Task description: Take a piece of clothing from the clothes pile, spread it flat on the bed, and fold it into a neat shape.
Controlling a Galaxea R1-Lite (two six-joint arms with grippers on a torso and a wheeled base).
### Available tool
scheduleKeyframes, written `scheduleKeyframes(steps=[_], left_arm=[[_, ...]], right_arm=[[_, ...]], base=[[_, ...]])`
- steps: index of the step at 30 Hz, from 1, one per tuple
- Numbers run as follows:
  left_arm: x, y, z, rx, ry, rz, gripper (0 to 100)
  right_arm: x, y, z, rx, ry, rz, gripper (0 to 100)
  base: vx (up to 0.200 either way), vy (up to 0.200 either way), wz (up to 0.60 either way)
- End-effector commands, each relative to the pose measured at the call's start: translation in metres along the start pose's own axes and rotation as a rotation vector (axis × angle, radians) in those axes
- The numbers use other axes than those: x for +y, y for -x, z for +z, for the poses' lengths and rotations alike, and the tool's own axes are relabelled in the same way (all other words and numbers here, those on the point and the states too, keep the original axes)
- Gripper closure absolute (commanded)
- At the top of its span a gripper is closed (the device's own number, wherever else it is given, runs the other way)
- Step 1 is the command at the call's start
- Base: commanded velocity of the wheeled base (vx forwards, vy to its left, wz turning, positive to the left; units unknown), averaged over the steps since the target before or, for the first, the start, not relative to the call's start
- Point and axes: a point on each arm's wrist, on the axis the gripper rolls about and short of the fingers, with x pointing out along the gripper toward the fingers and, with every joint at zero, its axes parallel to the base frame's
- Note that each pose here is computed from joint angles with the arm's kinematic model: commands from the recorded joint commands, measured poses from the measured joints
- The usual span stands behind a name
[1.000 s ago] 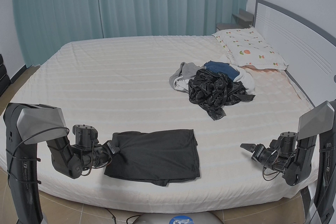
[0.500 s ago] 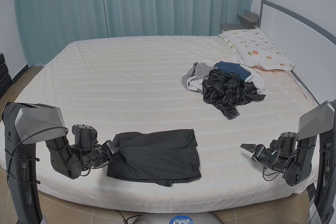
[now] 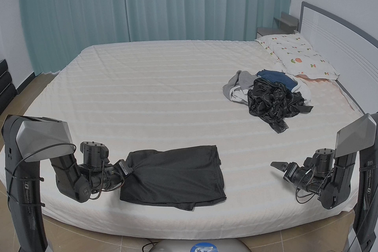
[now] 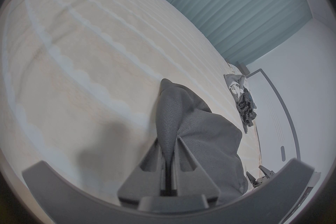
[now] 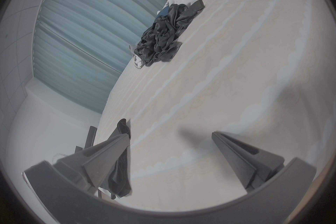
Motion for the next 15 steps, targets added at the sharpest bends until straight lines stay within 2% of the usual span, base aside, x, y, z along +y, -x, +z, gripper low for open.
scheduleKeyframes(steps=[1,15], left_arm=[[0.0003,0.0004,0.0,-0.003,0.001,0.004,100],[0.0013,0.0034,-0.0008,-0.008,0.018,0.018,100]], right_arm=[[0.0009,0.0,0.0007,-0.007,0.006,0.008,0],[0.0008,0.0003,0.0005,-0.005,0.005,0.007,0]], base=[[0.0,0.2,0.0],[0.0,0.2,0.0]])
